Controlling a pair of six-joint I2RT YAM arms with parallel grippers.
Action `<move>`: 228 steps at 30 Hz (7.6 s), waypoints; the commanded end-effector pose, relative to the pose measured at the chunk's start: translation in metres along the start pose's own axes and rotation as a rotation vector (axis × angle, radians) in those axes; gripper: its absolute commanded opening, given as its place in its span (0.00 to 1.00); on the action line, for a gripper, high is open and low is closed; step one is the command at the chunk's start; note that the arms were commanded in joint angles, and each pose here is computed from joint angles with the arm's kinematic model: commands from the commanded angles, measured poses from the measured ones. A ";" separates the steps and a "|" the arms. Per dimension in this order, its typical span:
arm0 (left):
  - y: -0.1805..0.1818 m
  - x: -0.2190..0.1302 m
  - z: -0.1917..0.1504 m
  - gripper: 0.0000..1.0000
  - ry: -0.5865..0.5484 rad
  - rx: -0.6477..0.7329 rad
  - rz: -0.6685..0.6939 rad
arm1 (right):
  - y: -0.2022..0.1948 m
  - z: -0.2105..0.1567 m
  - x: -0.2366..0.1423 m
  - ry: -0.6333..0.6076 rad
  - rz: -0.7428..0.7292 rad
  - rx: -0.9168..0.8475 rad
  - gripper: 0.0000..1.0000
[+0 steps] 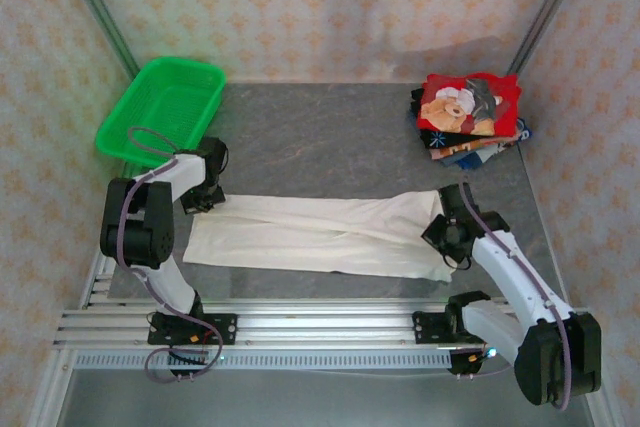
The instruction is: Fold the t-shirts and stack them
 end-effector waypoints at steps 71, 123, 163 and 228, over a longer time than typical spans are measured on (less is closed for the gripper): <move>-0.143 -0.044 -0.038 0.56 -0.090 0.132 -0.533 | 0.124 -0.063 0.031 0.475 0.269 -0.570 0.00; -0.137 -0.039 -0.059 0.56 -0.102 0.219 -0.573 | 0.139 -0.075 0.034 0.370 0.245 -0.720 0.02; -0.140 -0.040 -0.054 0.56 -0.121 0.240 -0.581 | 0.080 -0.058 0.001 0.030 0.050 -0.377 0.34; -0.133 -0.007 -0.052 0.57 -0.043 0.191 -0.552 | 0.009 -0.098 0.018 0.266 -0.164 -0.344 0.16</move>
Point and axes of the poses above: each hand's point on the last joint's axis, 136 mm out from that joint toward the fingers, its own x axis out along the fingers, its own y axis along the line the jaws close on, z = x × y, the point moved 6 cm from there along -x, back along the fingers, and after that the axes turned 15 degrees about x, right-handed, at the moved point
